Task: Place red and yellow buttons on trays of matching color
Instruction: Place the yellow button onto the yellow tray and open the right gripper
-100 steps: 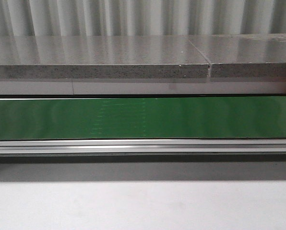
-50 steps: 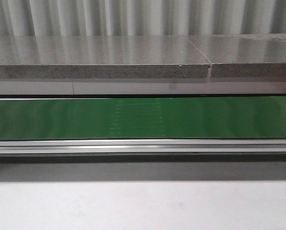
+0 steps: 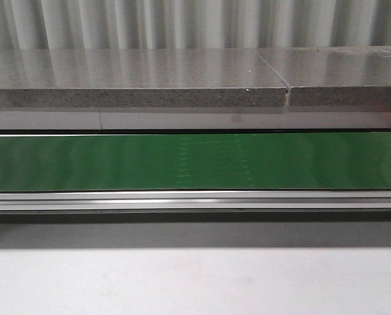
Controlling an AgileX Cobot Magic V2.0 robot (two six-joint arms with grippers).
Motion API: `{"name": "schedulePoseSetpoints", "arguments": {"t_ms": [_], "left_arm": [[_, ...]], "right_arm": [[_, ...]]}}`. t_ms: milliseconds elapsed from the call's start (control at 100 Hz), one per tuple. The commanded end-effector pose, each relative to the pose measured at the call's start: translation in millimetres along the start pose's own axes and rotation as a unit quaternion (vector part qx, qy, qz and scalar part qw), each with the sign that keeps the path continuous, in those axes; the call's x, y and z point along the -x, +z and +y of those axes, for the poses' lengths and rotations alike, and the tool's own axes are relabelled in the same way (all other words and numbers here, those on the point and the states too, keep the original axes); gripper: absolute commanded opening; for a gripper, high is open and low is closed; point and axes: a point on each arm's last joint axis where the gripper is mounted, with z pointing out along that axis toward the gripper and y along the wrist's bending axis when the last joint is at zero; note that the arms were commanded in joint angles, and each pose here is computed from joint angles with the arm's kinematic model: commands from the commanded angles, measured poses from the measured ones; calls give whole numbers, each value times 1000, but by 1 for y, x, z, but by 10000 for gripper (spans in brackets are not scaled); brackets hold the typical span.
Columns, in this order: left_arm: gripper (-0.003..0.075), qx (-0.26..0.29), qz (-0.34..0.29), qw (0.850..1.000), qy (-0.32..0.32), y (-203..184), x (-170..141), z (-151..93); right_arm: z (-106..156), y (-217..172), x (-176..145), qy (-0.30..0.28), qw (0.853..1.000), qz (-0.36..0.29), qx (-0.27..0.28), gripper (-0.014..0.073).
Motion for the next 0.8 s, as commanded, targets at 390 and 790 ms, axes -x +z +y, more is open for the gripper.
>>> {"name": "schedulePoseSetpoints", "arguments": {"t_ms": [390,790], "left_arm": [[-20,3,-42,999,-10,-4,12,1],[-20,3,-42,999,-10,-4,12,1]], "right_arm": [[-5,21,10,18,1000,-13,0,181],[-5,18,10,13,1000,-11,1,478]]}}
